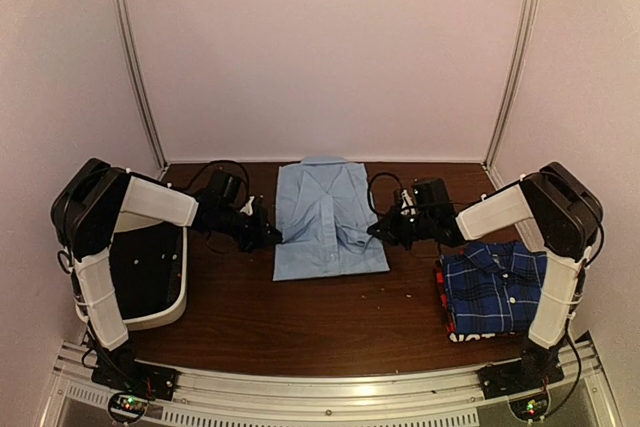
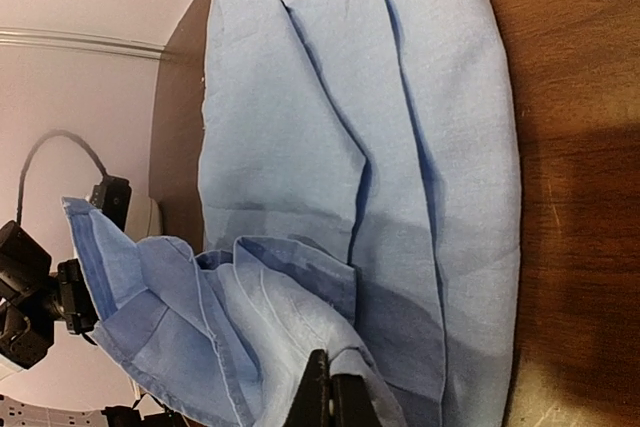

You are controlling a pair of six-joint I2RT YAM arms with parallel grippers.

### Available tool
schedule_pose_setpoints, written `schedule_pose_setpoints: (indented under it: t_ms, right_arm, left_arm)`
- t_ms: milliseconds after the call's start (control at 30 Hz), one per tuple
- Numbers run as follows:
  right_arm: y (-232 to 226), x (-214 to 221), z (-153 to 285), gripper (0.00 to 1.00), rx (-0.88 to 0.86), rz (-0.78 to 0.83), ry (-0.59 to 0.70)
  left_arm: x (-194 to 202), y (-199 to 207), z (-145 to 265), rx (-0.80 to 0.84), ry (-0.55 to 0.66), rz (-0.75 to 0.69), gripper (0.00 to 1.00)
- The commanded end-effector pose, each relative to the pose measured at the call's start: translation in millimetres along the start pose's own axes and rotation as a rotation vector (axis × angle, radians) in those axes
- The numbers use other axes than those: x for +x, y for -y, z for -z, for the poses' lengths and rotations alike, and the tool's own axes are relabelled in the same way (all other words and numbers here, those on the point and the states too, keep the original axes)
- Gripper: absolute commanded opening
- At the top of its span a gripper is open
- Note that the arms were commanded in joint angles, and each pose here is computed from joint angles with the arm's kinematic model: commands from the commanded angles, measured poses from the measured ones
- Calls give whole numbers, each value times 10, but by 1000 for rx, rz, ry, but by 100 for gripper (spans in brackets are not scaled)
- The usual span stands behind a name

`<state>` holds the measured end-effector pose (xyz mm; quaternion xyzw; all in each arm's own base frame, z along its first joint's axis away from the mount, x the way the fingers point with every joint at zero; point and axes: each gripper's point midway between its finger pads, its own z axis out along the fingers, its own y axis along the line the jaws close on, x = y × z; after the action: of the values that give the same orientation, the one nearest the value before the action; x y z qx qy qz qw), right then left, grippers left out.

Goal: Fold and stack the long sleeve shirts
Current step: Fold the rectangle-folded shirt at the center of the board.

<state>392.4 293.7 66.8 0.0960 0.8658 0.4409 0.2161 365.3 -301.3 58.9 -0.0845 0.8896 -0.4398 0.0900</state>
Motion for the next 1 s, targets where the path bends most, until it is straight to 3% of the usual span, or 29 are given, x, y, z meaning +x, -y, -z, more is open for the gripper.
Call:
schedule_pose_setpoints:
  t_ms: [0,200,267,300,367,400,467,567,800,967]
  right_arm:
    - [-214,-195,115,0,-63,45,64]
    - [-257,-253,139,0,-81,61,79]
    - [-261,-275,148,6,-82,63,83]
    - [-255,-295,160,15,-82,62,87]
    - [-266,-327,189,31,-85,70,93]
    - [-279,-354,208,38,-84,76,99]
    - [-319,-412,254,50,-72,104,110]
    - [-332,-467,308,62,-18,153,112]
    - [-417,-390,494,64,58,307,123]
    - [-419,31,505,50,122,455,52]
  left_arm:
    - [-160,223,115,25,66,-70,0]
    - [-214,241,124,19,80,-88,0]
    - [-291,300,146,21,99,-112,3]
    - [-342,326,164,23,109,-123,9]
    - [-421,367,194,22,121,-145,37]
    - [-473,401,217,27,131,-162,44]
    - [-506,380,258,4,130,-177,55]
    - [-566,381,357,-21,154,-201,59]
    - [-495,429,494,-58,167,-291,60]
    - [-272,431,472,-70,137,-331,58]
